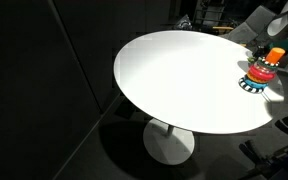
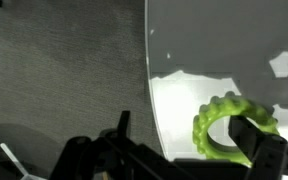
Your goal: Pick up the lime green ring and put it on the ring holder
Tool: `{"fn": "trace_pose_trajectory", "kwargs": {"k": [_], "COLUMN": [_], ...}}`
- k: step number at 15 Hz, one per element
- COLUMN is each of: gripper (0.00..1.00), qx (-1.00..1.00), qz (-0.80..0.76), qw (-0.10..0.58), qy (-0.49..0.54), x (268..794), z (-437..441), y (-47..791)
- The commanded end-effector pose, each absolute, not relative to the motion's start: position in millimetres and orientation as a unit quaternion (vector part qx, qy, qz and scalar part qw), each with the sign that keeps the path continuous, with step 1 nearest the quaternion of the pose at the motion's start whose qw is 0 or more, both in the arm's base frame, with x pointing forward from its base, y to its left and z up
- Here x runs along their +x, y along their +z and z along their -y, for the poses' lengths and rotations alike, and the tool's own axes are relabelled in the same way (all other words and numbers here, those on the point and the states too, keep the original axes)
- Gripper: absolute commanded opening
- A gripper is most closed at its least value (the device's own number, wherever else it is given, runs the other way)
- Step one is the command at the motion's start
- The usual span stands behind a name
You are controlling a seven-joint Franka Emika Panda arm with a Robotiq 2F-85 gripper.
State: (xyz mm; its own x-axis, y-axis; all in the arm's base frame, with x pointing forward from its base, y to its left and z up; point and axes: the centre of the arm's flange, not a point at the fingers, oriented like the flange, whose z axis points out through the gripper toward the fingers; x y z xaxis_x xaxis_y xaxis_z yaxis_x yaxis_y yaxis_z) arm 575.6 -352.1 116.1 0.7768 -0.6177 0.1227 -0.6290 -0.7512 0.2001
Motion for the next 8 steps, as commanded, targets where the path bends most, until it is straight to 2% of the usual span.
{"fn": "trace_pose_trajectory", "kwargs": {"k": [1, 8], "gripper": [1.0, 1.0], "qx": [0.94, 0.945], "qz": [0.321, 0.305], "qw": [0.117, 0.115], "qy": [0.018, 0.007], "x": [566.5, 558.8], "z": [343.1, 330.7], "y": [125.6, 129.3]}}
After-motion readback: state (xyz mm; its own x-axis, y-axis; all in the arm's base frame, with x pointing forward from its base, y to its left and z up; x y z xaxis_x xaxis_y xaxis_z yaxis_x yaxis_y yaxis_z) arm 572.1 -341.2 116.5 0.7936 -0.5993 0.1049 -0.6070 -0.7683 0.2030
